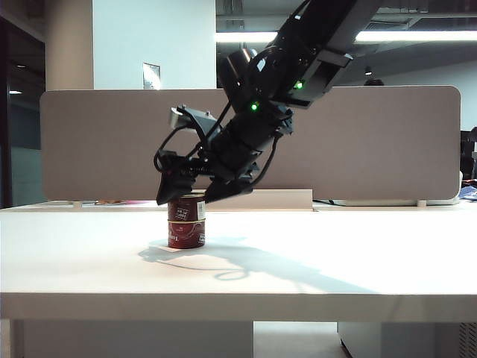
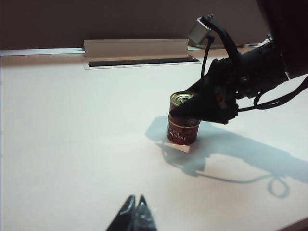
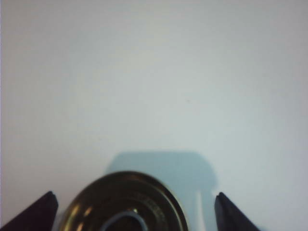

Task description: Stack a can of tomatoes on the right onto the can of tomatoes on the left.

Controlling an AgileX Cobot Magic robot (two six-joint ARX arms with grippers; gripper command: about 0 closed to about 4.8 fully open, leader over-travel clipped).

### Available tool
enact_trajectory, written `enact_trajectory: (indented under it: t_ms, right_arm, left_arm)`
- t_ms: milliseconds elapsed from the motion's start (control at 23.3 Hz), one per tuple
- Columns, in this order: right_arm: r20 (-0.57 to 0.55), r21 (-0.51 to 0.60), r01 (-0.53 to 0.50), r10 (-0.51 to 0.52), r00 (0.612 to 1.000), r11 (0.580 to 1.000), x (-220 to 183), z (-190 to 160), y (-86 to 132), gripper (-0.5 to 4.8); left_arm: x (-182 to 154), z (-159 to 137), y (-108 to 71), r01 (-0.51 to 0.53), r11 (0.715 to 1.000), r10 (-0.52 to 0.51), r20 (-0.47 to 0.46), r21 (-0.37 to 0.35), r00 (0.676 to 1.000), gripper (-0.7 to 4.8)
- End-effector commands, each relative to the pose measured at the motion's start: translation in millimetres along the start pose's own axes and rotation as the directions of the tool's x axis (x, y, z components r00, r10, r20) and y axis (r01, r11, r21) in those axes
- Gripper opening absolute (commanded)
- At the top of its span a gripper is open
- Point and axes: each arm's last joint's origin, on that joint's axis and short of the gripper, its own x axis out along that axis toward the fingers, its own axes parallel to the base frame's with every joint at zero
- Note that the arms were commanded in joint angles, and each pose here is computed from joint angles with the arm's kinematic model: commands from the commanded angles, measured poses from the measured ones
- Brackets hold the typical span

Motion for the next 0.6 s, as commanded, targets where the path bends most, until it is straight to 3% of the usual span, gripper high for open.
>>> enact_trajectory:
  t_ms: [43, 258, 301, 344, 516, 559, 602]
  right_arm:
    - [0.127, -0.033, 0.014, -0.009, 0.992, 0.999, -22.5, 30.3, 1.9, 4.42]
    - [0.232, -0.051, 0.102, -0.088, 0.969, 0.993, -63.7, 63.5, -1.9, 4.38]
    - [0.245, -0.044, 0.130, -0.115, 0.963, 0.991, -73.5, 69.2, -3.9, 4.16]
    - [0.254, -0.036, 0.157, -0.143, 0.957, 0.987, -84.7, 74.9, -6.0, 3.74]
    - [0.260, 0.005, 0.266, -0.258, 0.930, 0.964, -132.7, 91.5, -18.0, 0.48]
    - [0.258, 0.012, 0.275, -0.269, 0.928, 0.961, -142.7, 93.5, -21.5, -0.11]
    - [0.254, 0.021, 0.286, -0.282, 0.925, 0.958, -152.8, 95.0, -25.5, -0.03]
  left_arm:
    - [-0.2, 2.1, -0.2, 0.003, 1.000, -0.003, 0.013, 0.006, 1.000, -0.06]
    - [-0.2, 2.2, -0.1, 0.000, 1.000, 0.000, 0.014, 0.008, 1.000, -0.06]
    - [-0.2, 2.2, 0.2, -0.011, 1.000, 0.010, 0.014, 0.008, 1.000, -0.06]
    - [-0.2, 2.2, 0.7, -0.027, 1.000, 0.027, 0.015, 0.007, 1.000, -0.06]
    - [-0.4, 2.5, 3.7, -0.130, 0.992, 0.129, 0.019, 0.006, 0.991, -0.06]
    - [-0.5, 2.7, 4.4, -0.154, 0.988, 0.153, 0.022, 0.006, 0.988, -0.06]
    - [-0.7, 3.1, 5.1, -0.179, 0.984, 0.179, 0.026, 0.005, 0.984, -0.06]
